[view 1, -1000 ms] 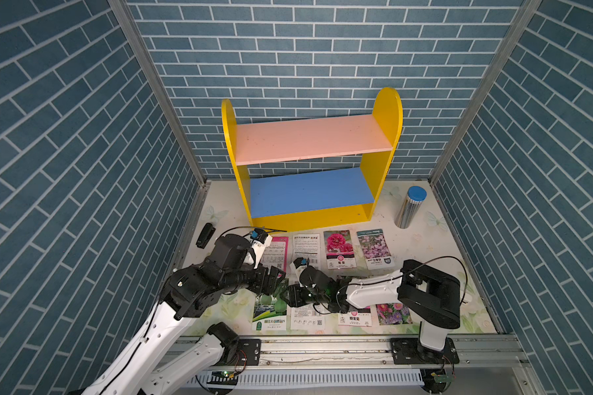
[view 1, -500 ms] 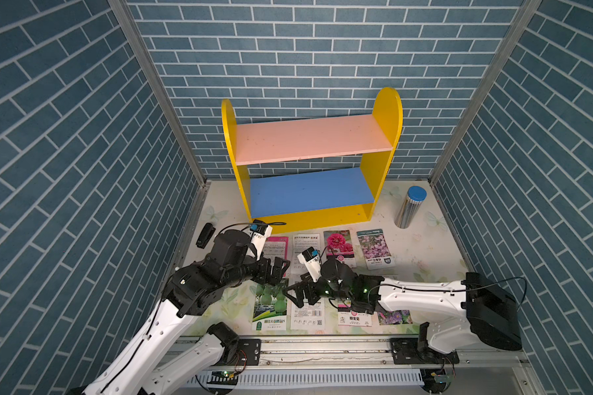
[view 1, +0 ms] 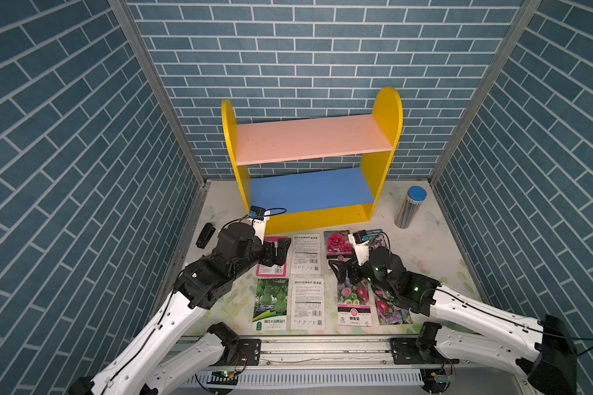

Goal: Take the seed bag off the shelf
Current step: Reset both arms

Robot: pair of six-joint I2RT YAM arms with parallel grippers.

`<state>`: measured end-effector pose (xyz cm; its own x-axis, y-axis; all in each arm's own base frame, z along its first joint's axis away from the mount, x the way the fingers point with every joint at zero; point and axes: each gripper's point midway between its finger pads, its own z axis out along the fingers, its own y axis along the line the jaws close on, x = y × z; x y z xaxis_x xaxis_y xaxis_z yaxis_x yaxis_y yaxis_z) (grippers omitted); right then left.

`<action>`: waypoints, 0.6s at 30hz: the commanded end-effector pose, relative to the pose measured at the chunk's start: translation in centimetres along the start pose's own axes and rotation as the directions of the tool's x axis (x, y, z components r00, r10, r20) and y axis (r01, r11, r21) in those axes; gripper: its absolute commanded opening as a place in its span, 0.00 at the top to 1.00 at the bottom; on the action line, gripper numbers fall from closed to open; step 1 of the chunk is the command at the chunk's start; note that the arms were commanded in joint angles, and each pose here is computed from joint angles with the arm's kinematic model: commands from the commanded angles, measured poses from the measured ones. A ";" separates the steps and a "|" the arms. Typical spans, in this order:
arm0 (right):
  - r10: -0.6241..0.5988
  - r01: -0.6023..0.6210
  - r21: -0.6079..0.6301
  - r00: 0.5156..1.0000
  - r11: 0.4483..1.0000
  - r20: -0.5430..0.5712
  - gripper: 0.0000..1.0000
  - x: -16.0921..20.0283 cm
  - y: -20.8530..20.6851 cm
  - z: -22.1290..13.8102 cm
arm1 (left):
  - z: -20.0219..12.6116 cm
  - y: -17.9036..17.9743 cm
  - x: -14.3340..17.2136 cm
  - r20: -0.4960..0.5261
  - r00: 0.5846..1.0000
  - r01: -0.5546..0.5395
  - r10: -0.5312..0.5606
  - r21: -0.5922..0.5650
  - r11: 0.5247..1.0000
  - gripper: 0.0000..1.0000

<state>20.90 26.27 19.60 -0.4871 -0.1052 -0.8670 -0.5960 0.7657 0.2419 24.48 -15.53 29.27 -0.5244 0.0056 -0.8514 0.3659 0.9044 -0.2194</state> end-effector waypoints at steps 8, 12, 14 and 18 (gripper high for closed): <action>-0.163 0.054 0.429 0.962 0.902 0.221 0.00 -3.1 -9.8 -4.6 | 2.5 3.4 -1.8 0.152 0.988 0.017 0.014 -0.204 0.979 0.00; -0.275 0.083 0.533 0.917 0.842 0.290 0.00 -3.4 -12.5 -6.4 | 3.3 5.7 -1.8 0.206 0.978 0.047 0.023 -0.328 0.944 0.00; -0.289 0.029 0.578 0.886 0.815 0.363 0.00 -3.5 -14.1 -7.8 | 3.5 6.6 -1.7 0.245 0.969 0.065 0.028 -0.365 0.929 0.00; -0.294 -0.007 0.590 0.862 0.807 0.412 0.00 -2.7 -16.8 -8.3 | 4.5 8.4 -1.1 0.286 0.958 0.090 0.033 -0.407 0.909 0.00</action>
<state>26.38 9.57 18.97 -0.1071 -0.0824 -0.9908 -0.1291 0.9893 -0.0684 30.34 -11.37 24.89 -0.3693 -0.0507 -0.9279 0.0512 0.9959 -0.0748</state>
